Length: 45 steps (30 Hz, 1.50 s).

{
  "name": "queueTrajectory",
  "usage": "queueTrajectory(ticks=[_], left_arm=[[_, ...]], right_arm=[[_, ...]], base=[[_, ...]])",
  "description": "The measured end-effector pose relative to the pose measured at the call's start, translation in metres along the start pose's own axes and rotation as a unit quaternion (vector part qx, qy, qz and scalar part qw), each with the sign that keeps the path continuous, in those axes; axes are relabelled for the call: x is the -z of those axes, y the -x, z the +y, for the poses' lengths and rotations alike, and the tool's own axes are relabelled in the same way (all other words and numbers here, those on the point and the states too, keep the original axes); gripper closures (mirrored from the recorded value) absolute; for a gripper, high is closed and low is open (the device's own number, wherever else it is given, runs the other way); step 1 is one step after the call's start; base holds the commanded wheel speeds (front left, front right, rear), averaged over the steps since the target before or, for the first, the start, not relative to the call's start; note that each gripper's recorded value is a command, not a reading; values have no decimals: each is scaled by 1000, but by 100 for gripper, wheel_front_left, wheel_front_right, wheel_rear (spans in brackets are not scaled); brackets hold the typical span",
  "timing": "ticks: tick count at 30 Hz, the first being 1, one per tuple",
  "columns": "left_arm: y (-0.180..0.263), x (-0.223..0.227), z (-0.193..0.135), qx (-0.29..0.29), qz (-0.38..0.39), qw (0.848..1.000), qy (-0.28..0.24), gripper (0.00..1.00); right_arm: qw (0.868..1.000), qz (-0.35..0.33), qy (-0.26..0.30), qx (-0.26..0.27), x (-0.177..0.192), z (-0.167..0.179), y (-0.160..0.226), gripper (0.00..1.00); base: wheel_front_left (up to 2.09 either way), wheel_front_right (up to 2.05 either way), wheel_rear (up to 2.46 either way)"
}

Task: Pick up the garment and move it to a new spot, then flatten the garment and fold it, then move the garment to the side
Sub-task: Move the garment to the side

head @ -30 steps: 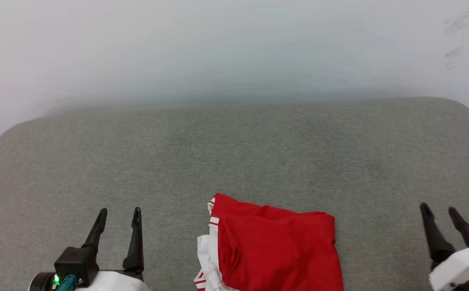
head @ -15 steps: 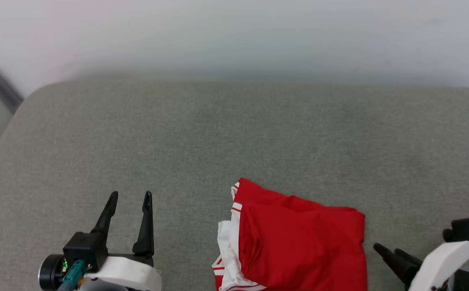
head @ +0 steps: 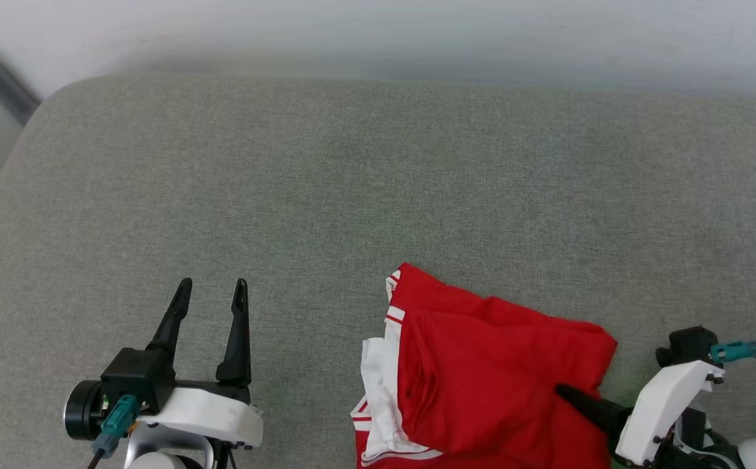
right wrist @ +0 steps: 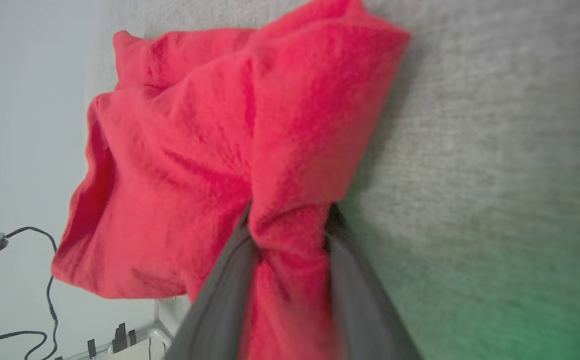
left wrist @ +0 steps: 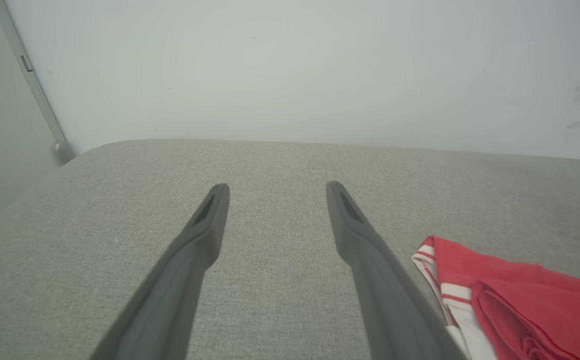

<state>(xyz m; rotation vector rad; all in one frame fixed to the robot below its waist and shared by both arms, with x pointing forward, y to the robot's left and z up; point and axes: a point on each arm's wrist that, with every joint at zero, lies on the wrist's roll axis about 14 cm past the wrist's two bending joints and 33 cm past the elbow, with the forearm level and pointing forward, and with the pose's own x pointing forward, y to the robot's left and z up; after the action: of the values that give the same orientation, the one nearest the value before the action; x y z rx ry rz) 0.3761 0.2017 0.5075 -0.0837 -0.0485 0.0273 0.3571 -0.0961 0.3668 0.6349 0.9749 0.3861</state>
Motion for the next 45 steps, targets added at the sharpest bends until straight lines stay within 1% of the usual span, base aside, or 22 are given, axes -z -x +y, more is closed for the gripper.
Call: queueTrajectory(ticks=[2, 7, 10, 14, 17, 20, 25, 30, 33, 36, 40, 43, 44, 45], left_arm=[[-1, 0, 0, 1, 0, 1000, -1, 0], [0, -3, -3, 7, -6, 1000, -6, 0], [0, -5, -9, 17, -10, 1000, -5, 0], [-5, -7, -24, 43, -14, 999, -2, 0], [-12, -10, -43, 74, -21, 997, -3, 0], [-21, -13, -68, 111, -29, 993, 2, 0], [-36, -13, -114, 176, -34, 984, 17, 0], [-57, -14, -165, 250, -46, 967, 25, 0], [-70, -6, -190, 287, -43, 957, 25, 0], [-81, 2, -212, 320, -42, 946, 30, 0], [-95, 18, -232, 355, -33, 934, 36, 0], [-106, 32, -239, 367, -26, 929, 41, 0], [-115, 46, -241, 377, -18, 925, 41, 0], [-117, 50, -241, 378, -15, 925, 43, 0]], right_arm=[[1000, 4, 7, 2, 2, 0, -1, 100], [999, -11, 31, -4, -2, 8, 5, 100], [998, -22, 66, 7, -7, 7, 15, 100], [988, -50, 133, 61, -24, -13, 37, 100], [977, -72, 163, 115, -37, -37, 60, 100], [967, -106, 173, 157, -53, -57, 87, 100], [950, -145, 165, 223, -68, -90, 131, 100], [926, -196, 157, 283, -92, -119, 172, 100], [909, -219, 149, 321, -108, -141, 190, 100], [890, -243, 147, 357, -127, -161, 206, 100], [862, -267, 151, 405, -152, -187, 226, 100], [839, -280, 162, 436, -172, -204, 238, 100], [822, -292, 172, 458, -193, -217, 242, 100], [817, -290, 176, 465, -197, -221, 241, 100]], base=[[0, 0, 0], [0, 0, 0], [0, 0, 0], [0, 0, 0], [0, 0, 0], [0, 0, 0], [0, 0, 0], [0, 0, 0], [0, 0, 0], [0, 0, 0], [0, 0, 0], [0, 0, 0], [0, 0, 0], [0, 0, 0]])
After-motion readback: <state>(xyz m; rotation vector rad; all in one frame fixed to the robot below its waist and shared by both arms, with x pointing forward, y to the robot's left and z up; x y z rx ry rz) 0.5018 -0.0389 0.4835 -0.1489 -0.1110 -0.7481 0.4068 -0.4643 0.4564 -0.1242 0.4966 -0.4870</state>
